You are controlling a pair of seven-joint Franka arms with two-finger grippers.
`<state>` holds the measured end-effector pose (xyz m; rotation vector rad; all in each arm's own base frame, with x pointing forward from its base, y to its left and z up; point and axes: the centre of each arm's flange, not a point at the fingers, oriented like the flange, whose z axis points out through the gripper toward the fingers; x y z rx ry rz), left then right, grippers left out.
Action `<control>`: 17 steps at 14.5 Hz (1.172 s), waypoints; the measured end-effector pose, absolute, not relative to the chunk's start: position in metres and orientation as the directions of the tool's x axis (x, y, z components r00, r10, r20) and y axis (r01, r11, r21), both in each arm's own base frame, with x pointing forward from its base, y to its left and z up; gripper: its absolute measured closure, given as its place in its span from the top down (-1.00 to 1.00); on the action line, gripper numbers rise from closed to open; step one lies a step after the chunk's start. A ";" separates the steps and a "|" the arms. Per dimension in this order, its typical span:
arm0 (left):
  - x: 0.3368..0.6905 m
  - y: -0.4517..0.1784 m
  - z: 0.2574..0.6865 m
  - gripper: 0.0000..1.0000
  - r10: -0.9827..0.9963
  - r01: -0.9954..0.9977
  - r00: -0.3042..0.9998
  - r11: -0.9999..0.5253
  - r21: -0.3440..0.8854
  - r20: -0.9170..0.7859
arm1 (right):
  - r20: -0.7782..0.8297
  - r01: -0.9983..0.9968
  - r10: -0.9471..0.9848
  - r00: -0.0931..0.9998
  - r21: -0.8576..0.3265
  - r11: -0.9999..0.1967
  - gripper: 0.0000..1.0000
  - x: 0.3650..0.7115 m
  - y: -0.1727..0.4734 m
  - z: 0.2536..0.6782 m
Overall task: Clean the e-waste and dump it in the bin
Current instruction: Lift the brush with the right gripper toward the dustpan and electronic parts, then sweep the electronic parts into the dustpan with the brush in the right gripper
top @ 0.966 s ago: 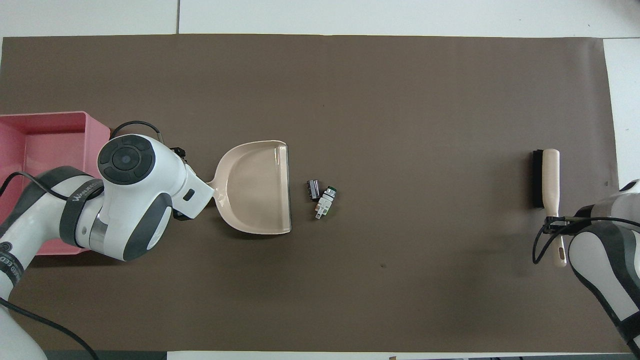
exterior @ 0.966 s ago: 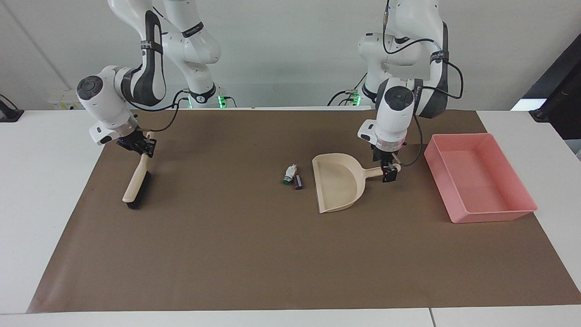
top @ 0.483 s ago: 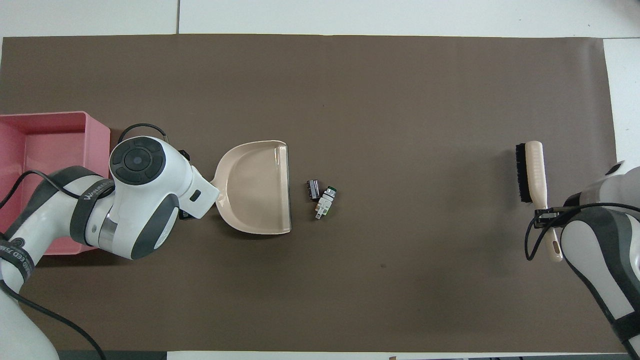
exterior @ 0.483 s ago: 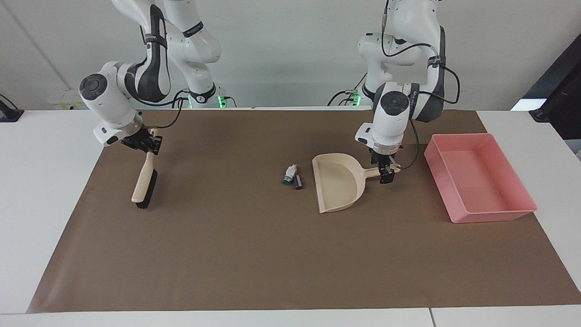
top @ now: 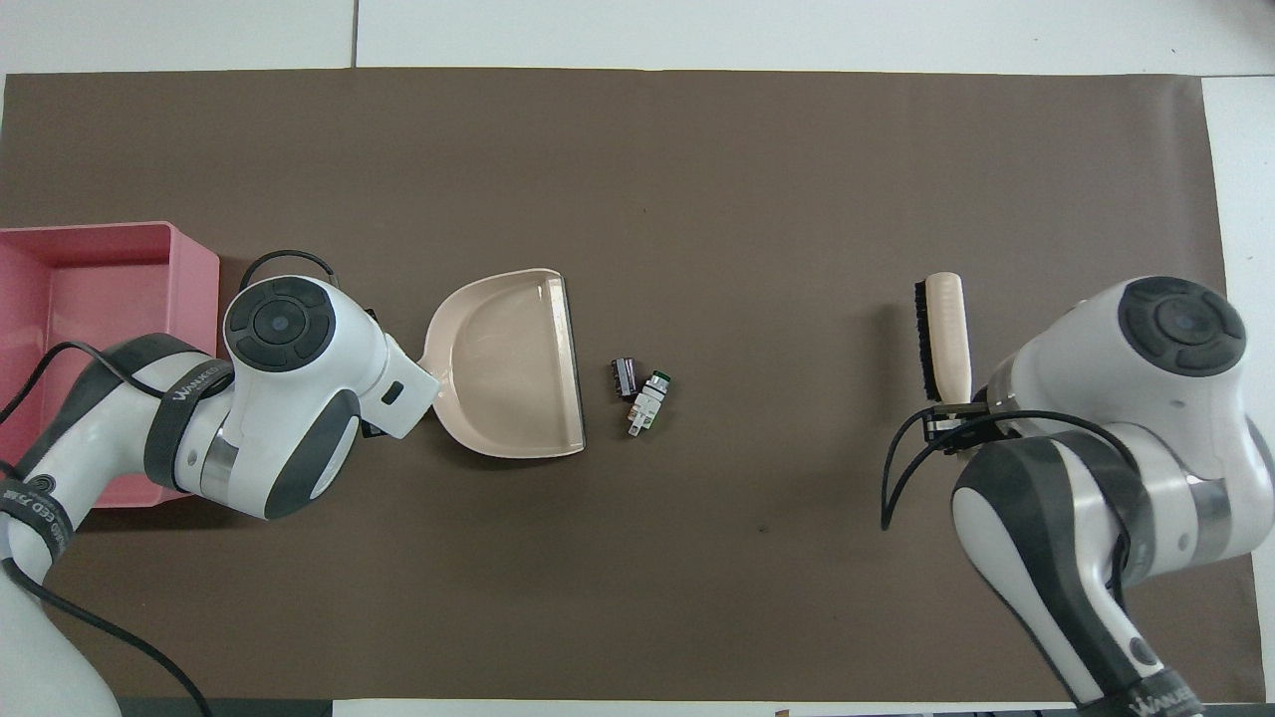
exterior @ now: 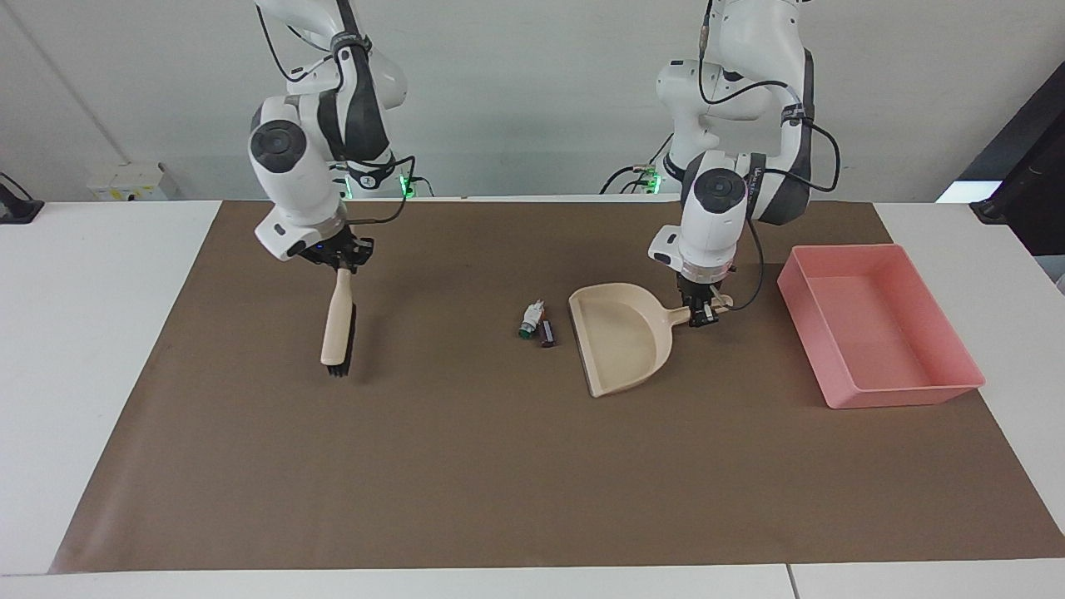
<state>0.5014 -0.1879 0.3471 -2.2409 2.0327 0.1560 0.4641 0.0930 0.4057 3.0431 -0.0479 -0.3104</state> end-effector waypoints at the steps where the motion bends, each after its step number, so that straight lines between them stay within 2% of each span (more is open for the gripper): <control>1: 0.503 -0.187 0.349 -0.35 -0.984 -0.995 0.101 -0.099 -0.017 -0.150 | -0.203 -0.032 -0.051 0.978 0.100 -0.995 -0.49 0.458 0.116 0.405; 5: 0.515 -0.176 0.371 -0.35 -0.977 -0.991 0.130 -0.131 -0.007 -0.170 | -0.210 -0.095 -0.127 0.970 0.156 -0.983 -0.49 0.441 0.176 0.390; 8: 0.519 -0.171 0.381 -0.35 -0.968 -0.996 0.092 -0.086 -0.037 -0.235 | -0.207 -0.144 -0.174 0.963 0.152 -0.978 -0.49 0.440 0.217 0.388; 12: 0.516 -0.176 0.377 -0.35 -0.963 -0.998 0.067 -0.062 -0.030 -0.260 | -0.220 -0.156 -0.178 0.959 0.113 -0.981 -0.49 0.437 0.268 0.388; 17: 0.511 -0.186 0.365 -0.35 -0.962 -0.999 0.040 -0.039 -0.010 -0.269 | -0.235 -0.101 -0.133 0.963 0.145 -0.984 -0.49 0.429 0.335 0.366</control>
